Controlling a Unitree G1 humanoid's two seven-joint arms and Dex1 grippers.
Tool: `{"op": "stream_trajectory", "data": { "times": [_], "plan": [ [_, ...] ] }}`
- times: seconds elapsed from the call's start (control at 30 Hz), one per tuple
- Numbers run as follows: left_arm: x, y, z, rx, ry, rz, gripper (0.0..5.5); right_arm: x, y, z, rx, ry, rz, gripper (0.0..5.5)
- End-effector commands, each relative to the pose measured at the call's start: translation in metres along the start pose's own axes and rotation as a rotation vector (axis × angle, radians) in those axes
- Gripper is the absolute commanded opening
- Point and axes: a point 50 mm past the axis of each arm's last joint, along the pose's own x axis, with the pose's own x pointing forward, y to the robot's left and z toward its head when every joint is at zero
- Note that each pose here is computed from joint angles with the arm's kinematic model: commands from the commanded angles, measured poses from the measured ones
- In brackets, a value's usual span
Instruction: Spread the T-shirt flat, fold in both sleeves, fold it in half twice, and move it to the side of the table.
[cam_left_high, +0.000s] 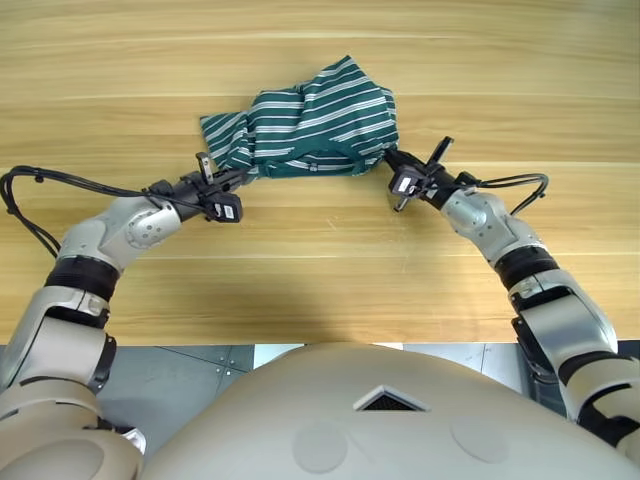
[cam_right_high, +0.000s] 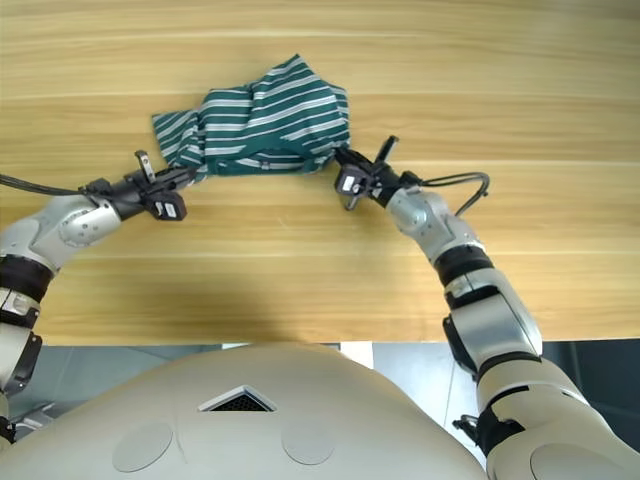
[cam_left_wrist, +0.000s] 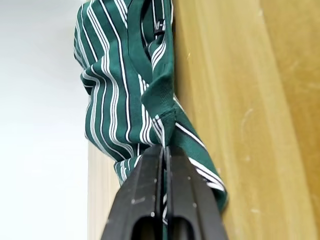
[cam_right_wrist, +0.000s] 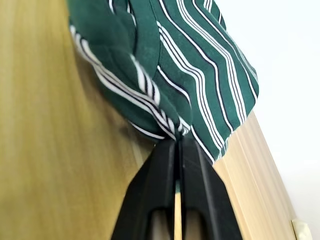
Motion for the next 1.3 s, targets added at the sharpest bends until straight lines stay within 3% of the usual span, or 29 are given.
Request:
{"op": "stream_trajectory", "data": {
  "times": [0.03,0.3,0.43,0.5,0.63,0.87,0.97,1.13,1.3],
  "plan": [
    [0.0,-0.008,-0.012,0.003,0.08,-0.002,0.0,-0.021,0.016,-0.024,-0.004,0.123,0.09,0.01],
    [0.003,0.075,-0.004,0.058,-0.028,0.46,0.0,-0.024,-0.038,-0.022,-0.054,0.082,-0.11,0.01],
    [-0.004,0.13,0.006,0.15,-0.099,0.711,0.0,-0.026,-0.092,-0.009,-0.108,0.003,-0.304,0.01],
    [-0.017,0.168,0.015,0.237,-0.142,0.871,0.0,-0.032,-0.134,0.007,-0.162,-0.072,-0.449,0.01],
    [-0.044,0.223,0.033,0.354,-0.226,1.085,0.0,-0.057,-0.21,0.041,-0.263,-0.2,-0.717,0.01],
    [-0.07,0.248,0.047,0.477,-0.277,1.122,0.0,-0.124,-0.284,0.089,-0.358,-0.388,-1.055,0.01],
    [-0.075,0.225,0.054,0.348,-0.419,0.943,0.0,-0.144,-0.278,0.093,-0.36,-0.418,-0.966,0.01],
    [-0.113,0.121,0.06,0.123,-0.57,0.243,0.0,-0.177,-0.187,0.084,-0.243,-0.482,-0.295,0.01],
    [-0.168,0.121,0.1,0.08,-0.925,0.241,0.0,-0.219,-0.122,0.11,-0.199,-0.733,0.11,0.01]
  ]
}}
